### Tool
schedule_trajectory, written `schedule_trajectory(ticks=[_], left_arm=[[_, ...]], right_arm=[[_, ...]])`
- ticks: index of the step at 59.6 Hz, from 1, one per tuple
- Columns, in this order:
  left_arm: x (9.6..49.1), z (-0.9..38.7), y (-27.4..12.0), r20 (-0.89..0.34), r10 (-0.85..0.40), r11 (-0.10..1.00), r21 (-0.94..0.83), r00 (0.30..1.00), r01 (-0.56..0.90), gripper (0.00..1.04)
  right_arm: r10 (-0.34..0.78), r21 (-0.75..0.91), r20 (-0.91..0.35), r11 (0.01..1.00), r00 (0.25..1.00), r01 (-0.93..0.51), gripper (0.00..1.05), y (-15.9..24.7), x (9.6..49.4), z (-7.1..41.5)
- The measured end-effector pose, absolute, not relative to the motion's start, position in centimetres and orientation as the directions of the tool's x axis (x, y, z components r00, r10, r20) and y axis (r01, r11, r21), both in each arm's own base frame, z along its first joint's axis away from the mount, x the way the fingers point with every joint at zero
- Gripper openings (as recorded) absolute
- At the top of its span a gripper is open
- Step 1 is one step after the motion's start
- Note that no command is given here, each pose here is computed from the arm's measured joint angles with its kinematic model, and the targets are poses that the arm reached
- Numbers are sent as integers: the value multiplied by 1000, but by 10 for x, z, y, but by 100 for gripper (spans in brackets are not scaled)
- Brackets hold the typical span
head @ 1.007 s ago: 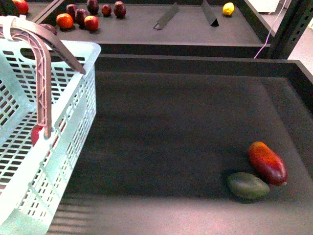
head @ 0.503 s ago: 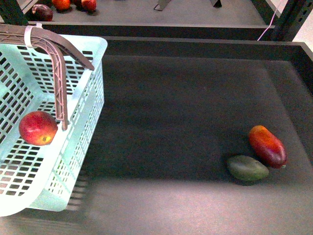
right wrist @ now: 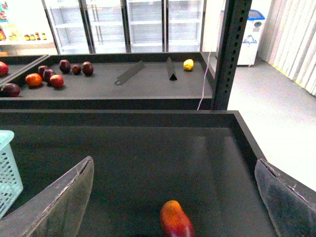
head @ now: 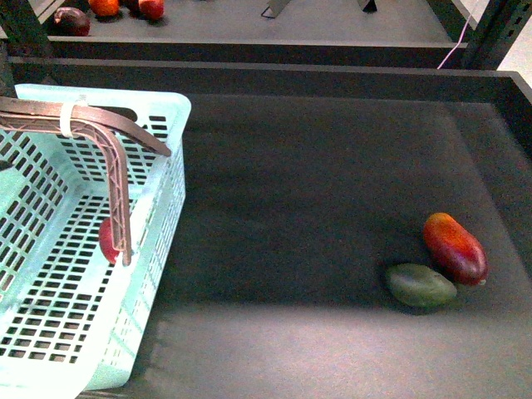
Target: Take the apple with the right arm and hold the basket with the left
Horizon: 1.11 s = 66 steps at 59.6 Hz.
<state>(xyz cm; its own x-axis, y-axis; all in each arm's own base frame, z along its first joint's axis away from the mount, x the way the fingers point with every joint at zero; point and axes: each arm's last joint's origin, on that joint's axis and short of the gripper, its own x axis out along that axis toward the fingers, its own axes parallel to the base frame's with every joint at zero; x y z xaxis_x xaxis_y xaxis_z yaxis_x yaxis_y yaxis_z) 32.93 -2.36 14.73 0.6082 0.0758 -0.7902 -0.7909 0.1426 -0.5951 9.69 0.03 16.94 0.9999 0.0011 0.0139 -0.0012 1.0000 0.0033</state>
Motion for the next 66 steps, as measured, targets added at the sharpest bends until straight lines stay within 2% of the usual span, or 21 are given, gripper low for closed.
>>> schedule_trajectory(ticks=[8,13,21,28,30,33,34,35,39,43,45,49,50,56,66], left_arm=[[319,160,-25,-813,84,151,-561,576,-814,79],[307,185,-23,-791,103,150,-587,603,-796,98],[284,223,-22,-740,130,162,-641,660,-750,98],[268,242,-27,-719,133,228,-648,683,-726,97],[268,242,-27,-674,101,302,-681,732,-668,94],[265,233,-27,-481,17,509,-750,876,-422,84],[264,231,-26,-448,14,525,-757,894,-388,82],[261,227,-25,-381,4,619,-725,925,-301,78],[247,216,-22,-194,-12,831,-548,981,-98,66],[230,215,-18,-43,-6,952,-305,999,-8,51],[221,216,-15,5,1,982,-190,1000,0,40],[209,208,-12,5,0,996,-92,1000,0,26],[205,204,-10,-2,-10,997,-72,1000,9,21],[193,195,-3,-10,-11,999,-37,1000,11,3],[175,188,-1,-5,-2,1000,-19,1000,2,3]], right_arm=[[1,3,14,1000,1000,-1,96,0,97,169],[1,3,14,1000,1000,-1,96,0,97,169],[1,3,14,1000,1000,-1,96,0,97,169],[1,3,14,1000,1000,-1,96,0,97,169],[2,3,14,1000,1000,-2,96,0,97,169],[1,3,14,1000,1000,-1,96,0,97,169],[0,3,14,1000,1000,0,96,0,97,169],[1,3,14,1000,1000,-1,96,0,97,169],[1,3,14,1000,1000,-1,96,0,97,169],[1,3,14,1000,1000,-1,96,0,97,169],[1,3,14,1000,1000,-1,96,0,97,169],[1,3,14,1000,1000,-1,96,0,97,169],[1,3,14,1000,1000,-1,96,0,97,169],[0,3,14,1000,1000,0,96,0,97,169],[2,3,14,1000,1000,-2,96,0,97,169]])
